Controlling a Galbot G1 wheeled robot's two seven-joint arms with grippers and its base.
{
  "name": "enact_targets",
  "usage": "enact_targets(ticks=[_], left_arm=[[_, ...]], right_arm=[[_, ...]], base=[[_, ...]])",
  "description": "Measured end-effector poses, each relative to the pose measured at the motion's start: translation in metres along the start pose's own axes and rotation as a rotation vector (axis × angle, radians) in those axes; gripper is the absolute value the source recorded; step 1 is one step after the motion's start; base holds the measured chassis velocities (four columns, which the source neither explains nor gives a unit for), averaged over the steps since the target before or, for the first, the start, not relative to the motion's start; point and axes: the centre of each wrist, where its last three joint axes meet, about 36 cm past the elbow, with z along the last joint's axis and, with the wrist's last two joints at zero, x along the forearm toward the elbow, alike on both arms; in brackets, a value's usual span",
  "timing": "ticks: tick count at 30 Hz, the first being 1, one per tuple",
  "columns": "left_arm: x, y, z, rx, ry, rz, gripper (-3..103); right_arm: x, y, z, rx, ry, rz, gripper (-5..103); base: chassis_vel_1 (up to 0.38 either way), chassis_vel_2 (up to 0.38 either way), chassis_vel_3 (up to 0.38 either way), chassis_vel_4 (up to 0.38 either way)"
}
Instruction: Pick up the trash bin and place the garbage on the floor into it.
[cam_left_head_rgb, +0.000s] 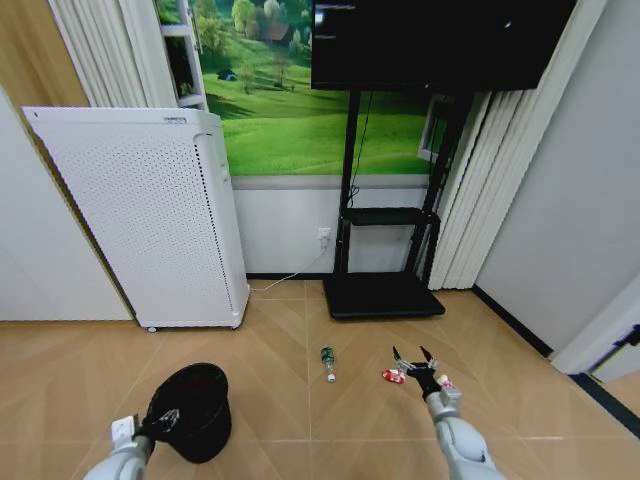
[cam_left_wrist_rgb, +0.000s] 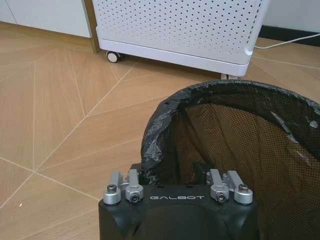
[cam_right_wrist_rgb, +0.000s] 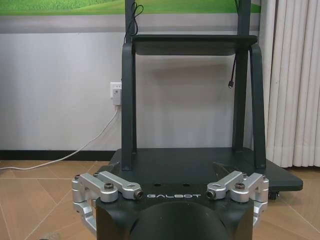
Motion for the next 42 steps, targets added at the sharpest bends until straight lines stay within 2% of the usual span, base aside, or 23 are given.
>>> enact_targets(ticks=[1,2,3,4,5,6,7,9,10,12,13,17,20,30,31,33,37,40,42], left_arm=[[0.000,0.000,0.000,0.002,0.001,0.000,57],[0.000,0.000,0.000,0.002,0.001,0.000,57],[-0.002,0.001,0.000,0.004,0.002,-0.004,46],[-0.002,0.001,0.000,0.004,0.002,-0.004,46],[-0.002,0.001,-0.001,0.007,0.001,-0.006,36],[-0.003,0.001,-0.002,0.009,-0.001,-0.008,30],[-0.003,0.001,-0.002,0.009,-0.001,-0.008,30],[-0.003,0.001,-0.005,0.011,-0.012,-0.008,19],[-0.003,0.001,-0.005,0.011,-0.012,-0.008,19],[-0.004,-0.002,-0.007,0.013,-0.030,-0.005,10],[-0.005,-0.003,-0.007,0.014,-0.036,-0.004,8],[-0.005,-0.006,-0.010,0.015,-0.049,0.001,8],[-0.008,-0.009,-0.013,0.017,-0.085,0.022,8],[-0.024,-0.030,-0.029,0.042,-0.252,0.181,7],[-0.024,-0.030,-0.029,0.042,-0.252,0.181,7],[-0.030,-0.036,-0.036,0.046,-0.304,0.215,7],[-0.033,-0.039,-0.044,0.046,-0.334,0.232,7],[-0.039,-0.047,-0.057,0.052,-0.406,0.269,7],[-0.040,-0.048,-0.060,0.052,-0.429,0.279,7]], right_arm=[[0.000,0.000,0.000,0.000,0.000,0.000,100],[0.000,0.000,0.000,0.000,0.000,0.000,100],[-0.001,-0.001,0.001,-0.001,0.001,0.001,100],[-0.001,-0.001,0.001,-0.001,0.001,0.001,100],[-0.003,-0.001,0.001,-0.002,0.003,0.002,100],[-0.004,-0.001,0.002,-0.002,0.004,0.002,100],[-0.004,-0.001,0.002,-0.002,0.004,0.002,100],[-0.007,0.000,0.006,-0.004,0.012,0.001,100],[-0.007,0.000,0.006,-0.004,0.012,0.001,100],[-0.007,0.001,0.009,-0.004,0.020,0.001,100],[-0.007,0.001,0.010,-0.004,0.021,0.002,100],[-0.007,0.001,0.011,-0.005,0.022,0.003,100],[-0.007,0.001,0.011,-0.005,0.022,0.005,100],[-0.003,0.001,0.013,-0.012,0.023,0.033,100],[-0.003,0.001,0.013,-0.012,0.023,0.033,100],[-0.001,0.002,0.013,-0.013,0.023,0.040,100],[-0.001,0.002,0.013,-0.014,0.023,0.046,100],[0.001,0.008,0.008,-0.018,0.026,0.063,100],[0.002,0.011,0.006,-0.021,0.034,0.063,100]], base=[[0.000,0.000,0.000,0.000],[0.000,0.000,0.000,0.000],[0.000,0.000,0.000,0.000],[0.000,0.000,0.000,0.000],[0.000,0.000,0.000,0.000],[0.000,0.000,0.000,0.000],[0.000,0.000,0.000,0.000],[0.000,0.000,0.000,0.000],[0.000,0.000,0.000,0.000],[0.000,0.000,0.000,0.000],[0.000,0.000,0.000,0.000],[0.000,0.000,0.000,0.000],[0.000,0.000,0.000,0.000],[0.000,0.000,0.000,0.000],[0.000,0.000,0.000,0.000],[0.000,0.000,0.000,0.000],[0.000,0.000,0.000,0.000],[0.000,0.000,0.000,0.000],[0.000,0.000,0.000,0.000]])
